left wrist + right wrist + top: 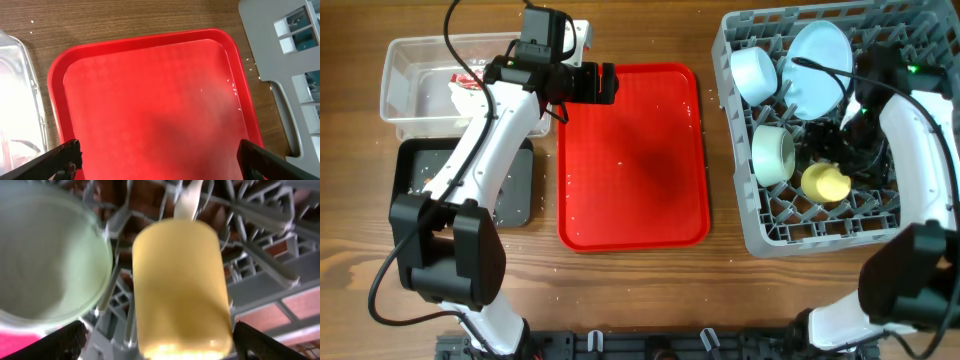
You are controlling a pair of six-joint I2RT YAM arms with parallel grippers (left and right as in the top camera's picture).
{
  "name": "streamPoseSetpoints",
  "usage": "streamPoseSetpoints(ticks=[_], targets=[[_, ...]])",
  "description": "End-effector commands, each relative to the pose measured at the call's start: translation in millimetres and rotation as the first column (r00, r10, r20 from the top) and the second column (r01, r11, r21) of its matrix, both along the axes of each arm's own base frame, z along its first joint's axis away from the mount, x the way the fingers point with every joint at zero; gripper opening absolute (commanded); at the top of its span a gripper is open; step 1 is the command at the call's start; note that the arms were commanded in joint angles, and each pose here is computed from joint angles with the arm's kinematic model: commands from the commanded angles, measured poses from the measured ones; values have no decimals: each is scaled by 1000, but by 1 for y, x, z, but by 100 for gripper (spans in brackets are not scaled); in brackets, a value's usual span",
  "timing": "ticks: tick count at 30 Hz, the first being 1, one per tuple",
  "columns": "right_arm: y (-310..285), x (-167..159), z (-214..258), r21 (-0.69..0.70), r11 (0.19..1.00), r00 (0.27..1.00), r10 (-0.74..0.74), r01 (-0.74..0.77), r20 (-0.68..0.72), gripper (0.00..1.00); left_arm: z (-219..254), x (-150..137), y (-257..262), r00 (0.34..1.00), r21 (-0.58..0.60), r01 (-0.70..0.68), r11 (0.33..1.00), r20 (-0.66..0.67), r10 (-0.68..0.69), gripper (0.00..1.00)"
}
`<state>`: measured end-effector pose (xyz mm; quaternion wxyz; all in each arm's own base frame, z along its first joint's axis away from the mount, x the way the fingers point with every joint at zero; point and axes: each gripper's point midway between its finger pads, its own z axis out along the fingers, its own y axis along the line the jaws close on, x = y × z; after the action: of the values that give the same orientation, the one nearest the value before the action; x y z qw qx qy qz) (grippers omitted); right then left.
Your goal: Sort waste into correct bins and load items into the dishwasher rack
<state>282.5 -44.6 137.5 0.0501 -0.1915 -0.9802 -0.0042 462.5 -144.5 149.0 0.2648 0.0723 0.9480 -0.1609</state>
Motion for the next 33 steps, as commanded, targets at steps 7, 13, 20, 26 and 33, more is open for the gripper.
streamPoseSetpoints(ticks=[7, 13, 20, 26, 33], targets=[[106, -43, 128, 50, 930, 833, 301, -363, 464, 100, 11, 1, 1, 1000, 5, -1, 1000, 29, 1, 100], [141, 21, 193, -126, 796, 417, 437, -593, 797, 100, 11, 1, 1, 1000, 5, -1, 1000, 29, 1, 100], [122, 36, 188, -387, 855, -47, 396, -346, 917, 100, 11, 1, 1, 1000, 5, -1, 1000, 30, 1, 100], [99, -10, 67, -416, 883, -105, 402, -218, 909, 100, 11, 1, 1, 1000, 5, -1, 1000, 30, 1, 100], [93, -36, 22, -416, 887, -126, 398, -201, 909, 100, 11, 1, 1, 1000, 5, -1, 1000, 30, 1, 100]])
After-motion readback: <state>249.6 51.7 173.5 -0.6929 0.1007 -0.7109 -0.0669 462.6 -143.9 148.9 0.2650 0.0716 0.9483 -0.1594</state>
